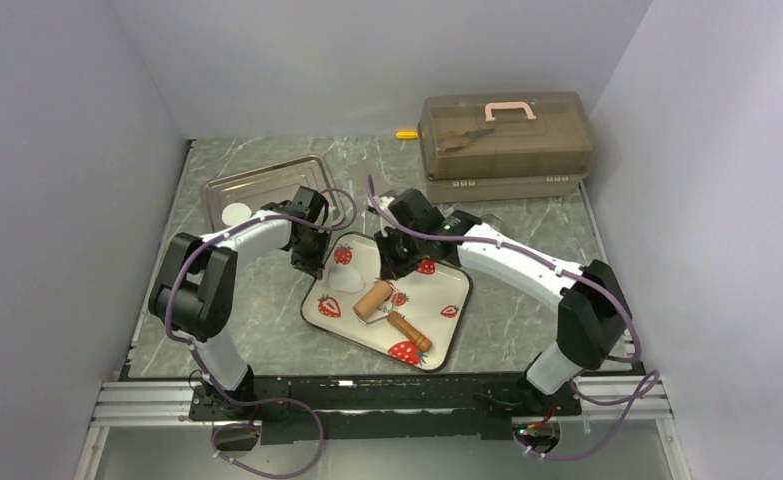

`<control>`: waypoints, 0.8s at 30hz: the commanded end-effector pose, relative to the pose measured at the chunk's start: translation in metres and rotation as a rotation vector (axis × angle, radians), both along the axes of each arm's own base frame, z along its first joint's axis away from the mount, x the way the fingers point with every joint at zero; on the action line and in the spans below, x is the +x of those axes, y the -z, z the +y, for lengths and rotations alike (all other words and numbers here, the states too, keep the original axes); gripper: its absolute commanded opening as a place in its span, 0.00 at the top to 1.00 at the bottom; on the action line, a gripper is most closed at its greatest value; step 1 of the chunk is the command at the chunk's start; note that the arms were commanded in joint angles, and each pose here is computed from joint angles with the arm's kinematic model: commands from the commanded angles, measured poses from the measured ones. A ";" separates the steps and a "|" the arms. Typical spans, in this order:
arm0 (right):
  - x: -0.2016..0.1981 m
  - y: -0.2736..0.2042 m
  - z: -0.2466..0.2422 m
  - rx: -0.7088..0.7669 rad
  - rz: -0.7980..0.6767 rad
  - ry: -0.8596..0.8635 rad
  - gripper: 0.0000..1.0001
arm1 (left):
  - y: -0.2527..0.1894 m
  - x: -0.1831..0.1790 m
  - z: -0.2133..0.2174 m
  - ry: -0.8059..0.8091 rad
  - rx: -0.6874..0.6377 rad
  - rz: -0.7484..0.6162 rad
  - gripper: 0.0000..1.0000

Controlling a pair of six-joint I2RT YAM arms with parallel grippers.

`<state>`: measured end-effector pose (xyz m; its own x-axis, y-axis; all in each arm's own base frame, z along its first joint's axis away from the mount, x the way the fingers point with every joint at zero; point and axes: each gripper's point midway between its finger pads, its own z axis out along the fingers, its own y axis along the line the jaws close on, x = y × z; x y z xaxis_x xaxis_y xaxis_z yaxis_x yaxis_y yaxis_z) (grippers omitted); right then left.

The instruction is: Roll out the dumpling wrappers from the dough

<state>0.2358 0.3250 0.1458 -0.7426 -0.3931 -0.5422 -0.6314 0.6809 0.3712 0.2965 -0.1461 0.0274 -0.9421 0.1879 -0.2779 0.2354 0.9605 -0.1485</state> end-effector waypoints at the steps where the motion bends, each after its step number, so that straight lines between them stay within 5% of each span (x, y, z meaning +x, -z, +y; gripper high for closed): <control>1: -0.002 0.015 -0.030 -0.089 -0.064 0.029 1.00 | -0.007 0.014 0.004 -0.016 0.014 -0.070 1.00; 3: -0.008 0.010 -0.035 -0.119 -0.110 0.001 0.95 | -0.006 0.013 0.003 -0.016 0.012 -0.066 1.00; 6: -0.037 0.019 -0.044 -0.165 -0.124 -0.053 0.20 | -0.004 0.013 0.003 -0.017 0.008 -0.060 1.00; 8: -0.063 0.042 -0.056 -0.208 -0.098 -0.068 0.08 | -0.004 0.013 0.003 -0.014 0.009 -0.062 1.00; 16: -0.088 0.089 -0.073 -0.345 -0.050 -0.052 0.05 | -0.004 0.013 0.003 -0.014 0.016 -0.066 1.00; 24: -0.093 0.137 -0.085 -0.463 0.056 -0.013 0.21 | -0.011 0.015 0.001 0.013 0.000 -0.091 1.00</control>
